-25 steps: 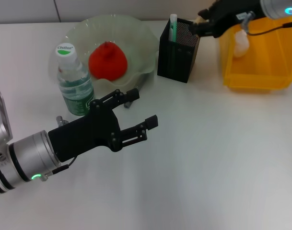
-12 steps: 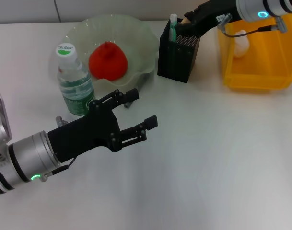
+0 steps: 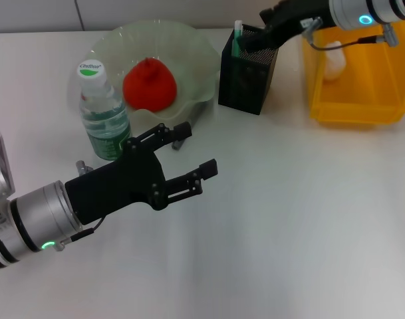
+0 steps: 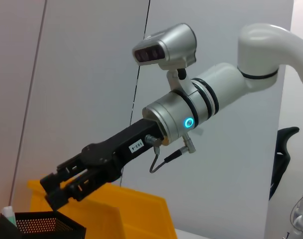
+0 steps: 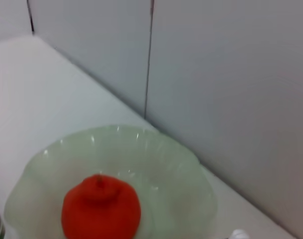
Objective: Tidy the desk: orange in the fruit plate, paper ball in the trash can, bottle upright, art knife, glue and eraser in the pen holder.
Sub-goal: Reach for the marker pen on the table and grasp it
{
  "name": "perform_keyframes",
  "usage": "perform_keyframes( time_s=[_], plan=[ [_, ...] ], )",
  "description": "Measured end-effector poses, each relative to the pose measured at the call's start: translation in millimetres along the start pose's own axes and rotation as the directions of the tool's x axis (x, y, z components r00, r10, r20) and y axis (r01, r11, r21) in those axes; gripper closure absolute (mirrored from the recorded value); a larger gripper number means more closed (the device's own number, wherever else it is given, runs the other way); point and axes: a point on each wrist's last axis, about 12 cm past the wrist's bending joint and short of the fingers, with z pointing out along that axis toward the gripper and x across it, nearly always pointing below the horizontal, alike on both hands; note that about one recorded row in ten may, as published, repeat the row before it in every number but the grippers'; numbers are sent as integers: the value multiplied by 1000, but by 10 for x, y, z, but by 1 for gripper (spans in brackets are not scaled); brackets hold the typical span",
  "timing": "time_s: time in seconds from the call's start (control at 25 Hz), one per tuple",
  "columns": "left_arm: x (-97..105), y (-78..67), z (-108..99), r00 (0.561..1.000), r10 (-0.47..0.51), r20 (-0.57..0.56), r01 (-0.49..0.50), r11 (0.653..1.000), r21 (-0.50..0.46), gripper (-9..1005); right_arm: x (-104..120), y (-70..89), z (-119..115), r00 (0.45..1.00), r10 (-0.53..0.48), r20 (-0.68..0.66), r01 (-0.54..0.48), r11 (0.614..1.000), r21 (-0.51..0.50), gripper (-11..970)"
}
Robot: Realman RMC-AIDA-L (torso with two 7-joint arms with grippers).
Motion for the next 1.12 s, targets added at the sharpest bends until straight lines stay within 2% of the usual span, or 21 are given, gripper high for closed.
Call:
perform_keyframes(
  time_s=[0.12,0.32,0.4,0.44,0.48,0.6,0.72,0.92,1.12],
  plan=[
    [-3,1,4,1000,1,1,-1,1000,1,185,31,-7,-89,993,20,116,-19,1000,-18,260],
    [-6,6,1,1000,0,8,0,1000,-8,185,181,2,-358,928,70,366,-40,995,-91,259],
    [-6,5,0,1000,-1,9,1,1000,-9,185,345,19,-480,885,95,455,-40,991,-129,259],
    [-6,4,2,1000,-1,9,1,1000,-9,185,565,44,-605,834,138,535,-49,983,-177,259],
    [-7,4,4,1000,-1,10,1,1000,-8,185,565,44,-605,834,138,535,-49,983,-177,259],
    [-10,1,17,1000,-2,9,2,1000,0,185,941,93,-769,772,208,600,-76,968,-237,259],
    [-11,-8,28,1000,-8,12,8,1000,6,185,1348,204,-906,755,242,609,-76,955,-285,260],
    [-18,-7,41,1000,-11,20,11,1000,3,185,2022,477,-1123,772,278,572,-100,942,-321,260],
    [-27,-5,71,999,-12,33,12,1000,-4,185,2497,802,-1207,820,280,499,-128,940,-317,260]
  ],
)
